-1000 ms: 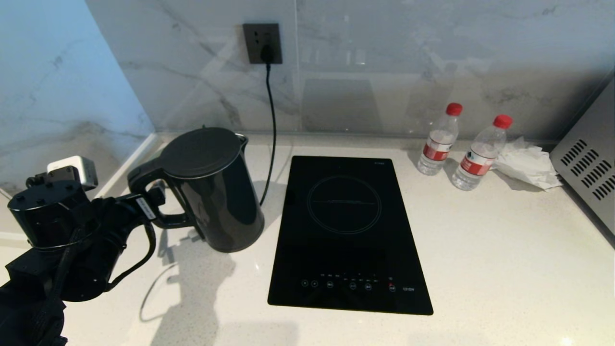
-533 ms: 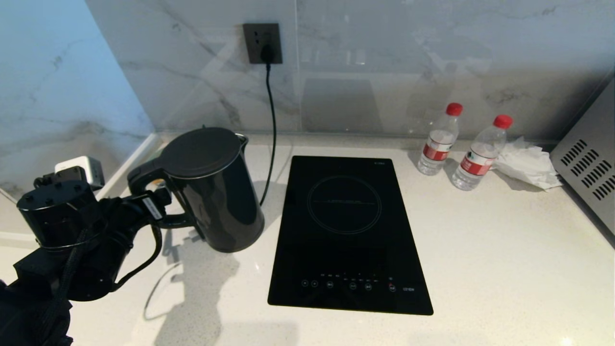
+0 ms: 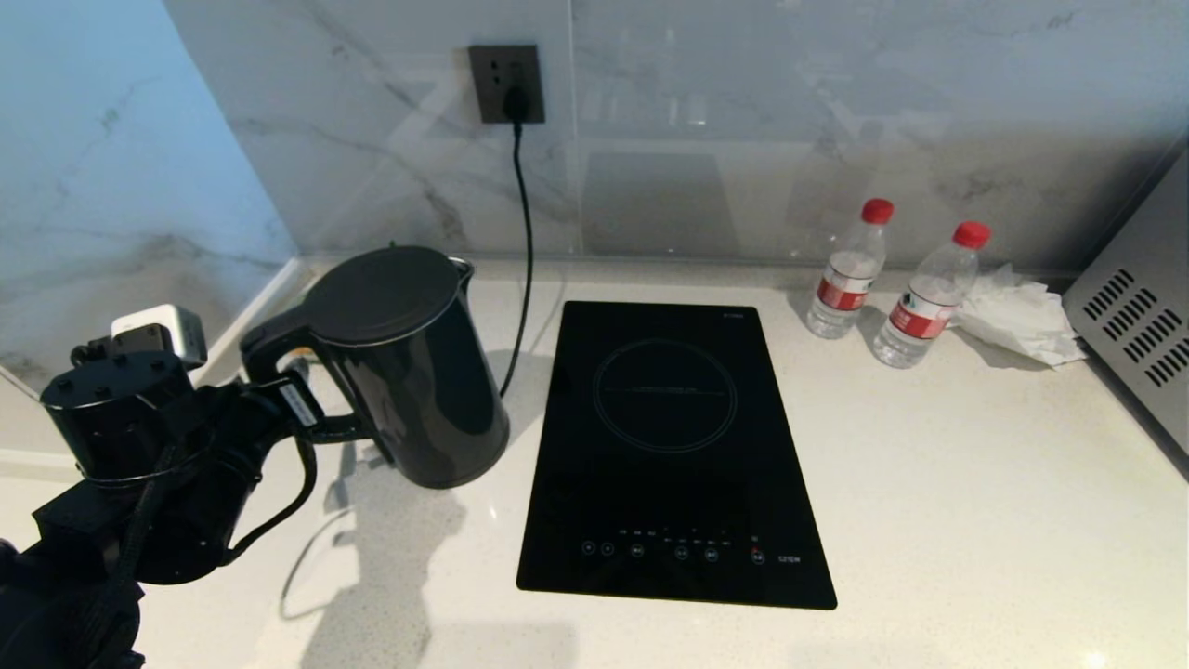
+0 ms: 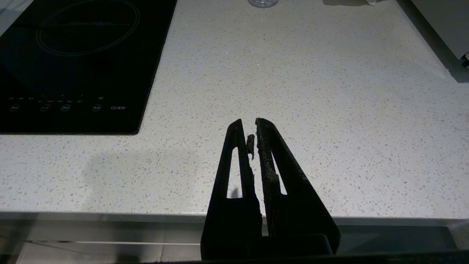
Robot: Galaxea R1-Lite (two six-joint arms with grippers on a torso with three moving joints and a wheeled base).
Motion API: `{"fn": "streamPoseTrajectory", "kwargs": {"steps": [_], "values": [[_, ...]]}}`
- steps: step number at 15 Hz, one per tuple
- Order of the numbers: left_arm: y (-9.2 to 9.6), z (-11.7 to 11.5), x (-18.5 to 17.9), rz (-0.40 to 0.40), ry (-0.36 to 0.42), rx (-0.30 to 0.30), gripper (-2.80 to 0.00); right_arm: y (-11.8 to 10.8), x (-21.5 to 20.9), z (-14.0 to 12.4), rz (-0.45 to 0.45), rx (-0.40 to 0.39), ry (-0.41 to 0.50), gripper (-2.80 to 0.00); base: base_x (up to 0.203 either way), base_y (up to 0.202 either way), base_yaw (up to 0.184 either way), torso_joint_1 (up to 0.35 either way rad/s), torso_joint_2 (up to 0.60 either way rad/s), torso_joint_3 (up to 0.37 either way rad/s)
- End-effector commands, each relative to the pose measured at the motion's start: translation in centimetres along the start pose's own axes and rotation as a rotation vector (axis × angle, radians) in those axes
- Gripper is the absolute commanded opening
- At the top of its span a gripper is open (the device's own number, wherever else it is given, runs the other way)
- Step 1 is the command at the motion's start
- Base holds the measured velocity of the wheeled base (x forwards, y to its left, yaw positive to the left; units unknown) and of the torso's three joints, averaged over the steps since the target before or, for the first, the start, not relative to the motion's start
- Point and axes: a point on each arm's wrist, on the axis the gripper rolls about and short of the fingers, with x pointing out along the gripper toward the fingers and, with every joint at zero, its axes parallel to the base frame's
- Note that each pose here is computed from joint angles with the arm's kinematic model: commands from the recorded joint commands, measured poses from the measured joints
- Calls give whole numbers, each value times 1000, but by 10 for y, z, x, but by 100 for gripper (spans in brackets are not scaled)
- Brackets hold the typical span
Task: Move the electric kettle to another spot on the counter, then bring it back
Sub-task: Pick up the kettle
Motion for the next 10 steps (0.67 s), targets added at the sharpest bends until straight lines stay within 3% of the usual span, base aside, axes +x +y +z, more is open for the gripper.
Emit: {"fn": "streamPoseTrajectory", "kwargs": {"steps": [1,10], "values": [[-1,1,-1,0,-8,-8,-280,0,0,0,0,0,0,-280,0,0,0,0,0,0],[-9,0,-1,-21,-7,-30,-280,0,0,0,0,0,0,-280,0,0,0,0,0,0]]}}
